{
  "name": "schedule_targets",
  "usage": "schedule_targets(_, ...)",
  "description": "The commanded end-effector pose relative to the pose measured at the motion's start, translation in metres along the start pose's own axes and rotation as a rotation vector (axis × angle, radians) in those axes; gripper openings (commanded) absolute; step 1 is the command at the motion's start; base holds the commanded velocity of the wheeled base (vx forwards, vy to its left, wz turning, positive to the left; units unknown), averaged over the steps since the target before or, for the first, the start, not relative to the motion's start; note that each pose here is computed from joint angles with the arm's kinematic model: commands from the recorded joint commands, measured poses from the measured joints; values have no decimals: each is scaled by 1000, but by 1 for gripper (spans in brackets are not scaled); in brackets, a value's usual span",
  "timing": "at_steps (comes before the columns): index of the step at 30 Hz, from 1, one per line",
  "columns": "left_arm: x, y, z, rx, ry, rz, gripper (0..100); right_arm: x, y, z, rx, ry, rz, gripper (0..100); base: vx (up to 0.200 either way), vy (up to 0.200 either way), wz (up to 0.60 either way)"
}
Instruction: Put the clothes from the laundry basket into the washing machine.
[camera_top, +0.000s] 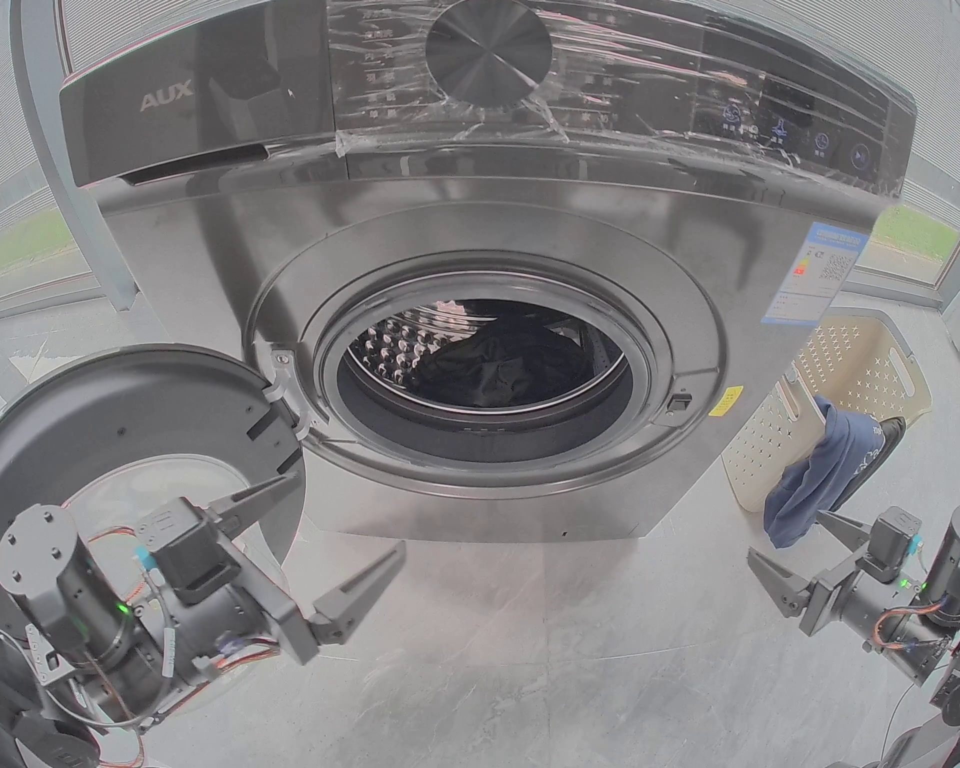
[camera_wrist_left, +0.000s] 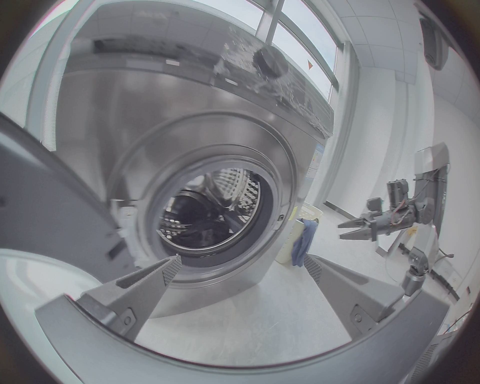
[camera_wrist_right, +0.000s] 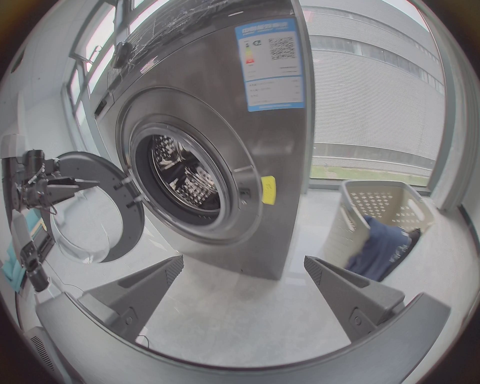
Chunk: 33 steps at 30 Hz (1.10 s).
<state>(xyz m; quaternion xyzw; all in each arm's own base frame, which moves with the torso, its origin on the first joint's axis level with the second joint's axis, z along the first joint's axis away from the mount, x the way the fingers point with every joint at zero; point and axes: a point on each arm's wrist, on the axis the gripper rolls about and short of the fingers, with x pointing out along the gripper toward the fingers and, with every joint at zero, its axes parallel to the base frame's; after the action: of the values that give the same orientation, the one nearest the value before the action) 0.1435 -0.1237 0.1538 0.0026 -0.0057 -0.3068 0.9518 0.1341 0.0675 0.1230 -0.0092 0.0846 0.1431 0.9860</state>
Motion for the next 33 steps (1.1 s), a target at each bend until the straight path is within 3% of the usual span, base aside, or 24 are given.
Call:
schedule_targets(1,-63,28,6,26,-104,153,100,-55,-22,8,40,-117,-176,100,-200,0,0)
schedule_targets(6,-87,32,5,-7,-108,205,100,-84,-29,3,49,-155,-225,100,-160,0,0)
schedule_targets(9,-105,32,1,-22,-72,237,100,-102,-32,-9,44,-140,-271,100,0,0,0)
schedule_targets(11,-119,30,-5,-48,-39,239,100,-115,-33,-17,42,-142,-289,100,0,0,0)
schedule_targets(12,-134,27,-9,-80,-45,237,100,-124,-33,-24,41,-149,-300,100,0,0,0)
schedule_targets(16,-166,22,-22,-90,-68,239,100,-139,-33,-34,40,-180,-338,100,0,0,0)
schedule_targets(21,-186,19,-41,-111,-31,311,100,-151,-31,-49,45,-199,-356,100,0,-160,0)
schedule_targets(25,-190,18,-45,-110,-28,377,100,-155,-30,-64,50,-157,-368,100,0,-50,0)
schedule_targets(28,-193,16,-50,-109,-23,431,100,-155,-30,-66,89,-153,-372,100,0,0,0)
schedule_targets(30,-199,13,-62,-93,30,501,100,-155,-31,-65,100,-156,-385,100,0,0,0)
schedule_targets(32,-203,8,-71,-39,57,510,100,-155,-30,-65,79,-151,-394,100,0,0,0)
schedule_targets(33,-203,7,-71,-29,60,510,100,-155,-30,-65,69,-147,-398,100,0,0,0)
